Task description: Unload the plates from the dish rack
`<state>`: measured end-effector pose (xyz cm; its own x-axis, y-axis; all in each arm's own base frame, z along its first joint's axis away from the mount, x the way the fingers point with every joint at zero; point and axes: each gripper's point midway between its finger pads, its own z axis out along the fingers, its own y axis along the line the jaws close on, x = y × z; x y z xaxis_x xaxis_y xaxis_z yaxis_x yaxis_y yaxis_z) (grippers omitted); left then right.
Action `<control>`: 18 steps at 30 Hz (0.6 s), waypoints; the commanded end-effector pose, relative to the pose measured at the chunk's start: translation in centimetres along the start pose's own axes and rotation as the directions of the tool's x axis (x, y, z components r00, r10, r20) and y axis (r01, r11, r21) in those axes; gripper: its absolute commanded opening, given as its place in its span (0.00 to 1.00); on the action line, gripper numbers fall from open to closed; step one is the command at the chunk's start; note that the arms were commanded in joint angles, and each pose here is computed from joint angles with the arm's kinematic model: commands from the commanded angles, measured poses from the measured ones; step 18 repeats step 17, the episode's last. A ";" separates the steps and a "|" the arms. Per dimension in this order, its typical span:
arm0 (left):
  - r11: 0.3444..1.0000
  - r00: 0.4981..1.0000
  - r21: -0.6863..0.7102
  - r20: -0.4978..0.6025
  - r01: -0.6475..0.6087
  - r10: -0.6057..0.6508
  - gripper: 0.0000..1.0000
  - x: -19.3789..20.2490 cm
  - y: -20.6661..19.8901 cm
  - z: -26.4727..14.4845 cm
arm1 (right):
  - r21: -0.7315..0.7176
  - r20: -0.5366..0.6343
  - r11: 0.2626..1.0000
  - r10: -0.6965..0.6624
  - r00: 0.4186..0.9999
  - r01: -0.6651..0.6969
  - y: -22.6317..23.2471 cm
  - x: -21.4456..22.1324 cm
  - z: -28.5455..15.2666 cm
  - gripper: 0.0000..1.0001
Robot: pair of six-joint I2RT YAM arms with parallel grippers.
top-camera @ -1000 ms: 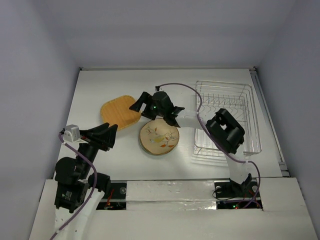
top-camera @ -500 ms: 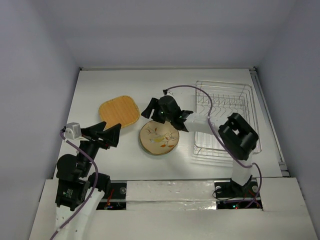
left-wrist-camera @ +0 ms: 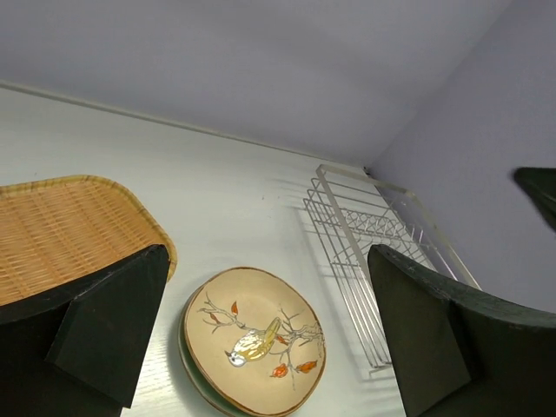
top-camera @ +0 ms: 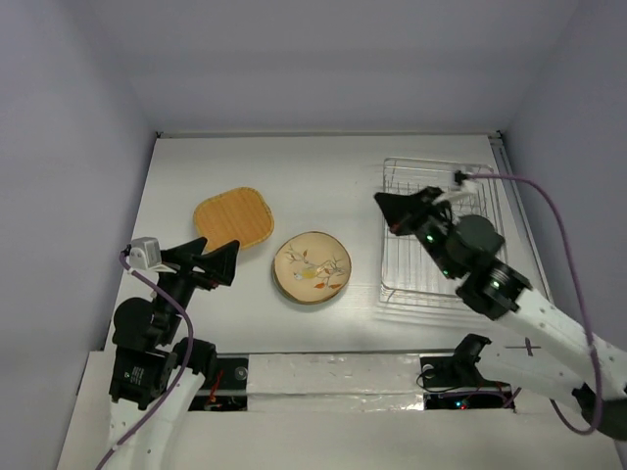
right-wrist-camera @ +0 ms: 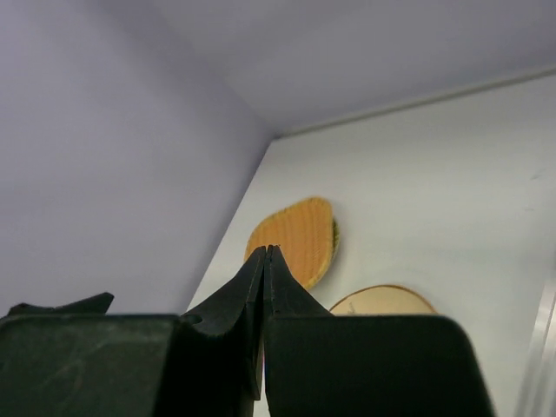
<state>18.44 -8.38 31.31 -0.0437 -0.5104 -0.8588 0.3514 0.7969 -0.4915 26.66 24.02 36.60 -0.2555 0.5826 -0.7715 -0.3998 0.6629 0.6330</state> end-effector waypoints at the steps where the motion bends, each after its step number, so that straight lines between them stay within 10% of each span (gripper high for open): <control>1: 1.000 0.998 -0.009 0.056 0.002 -0.001 0.99 -1.9 -0.4 -0.1 | 0.195 0.074 0.974 -0.134 0.988 0.117 -5.4 -2.4 -5.1 0.03; 8: 0.999 0.996 -0.037 0.091 -0.013 0.017 0.99 -3.5 -0.4 0.2 | 0.296 0.291 0.955 -0.064 0.954 -0.026 -9.9 -7.3 -14.1 0.76; 18: 0.998 0.999 -0.065 0.036 -0.001 0.003 0.99 -2.1 0.4 1.4 | 0.299 0.300 0.954 -0.067 0.952 -0.027 -11.1 -6.7 -15.2 0.80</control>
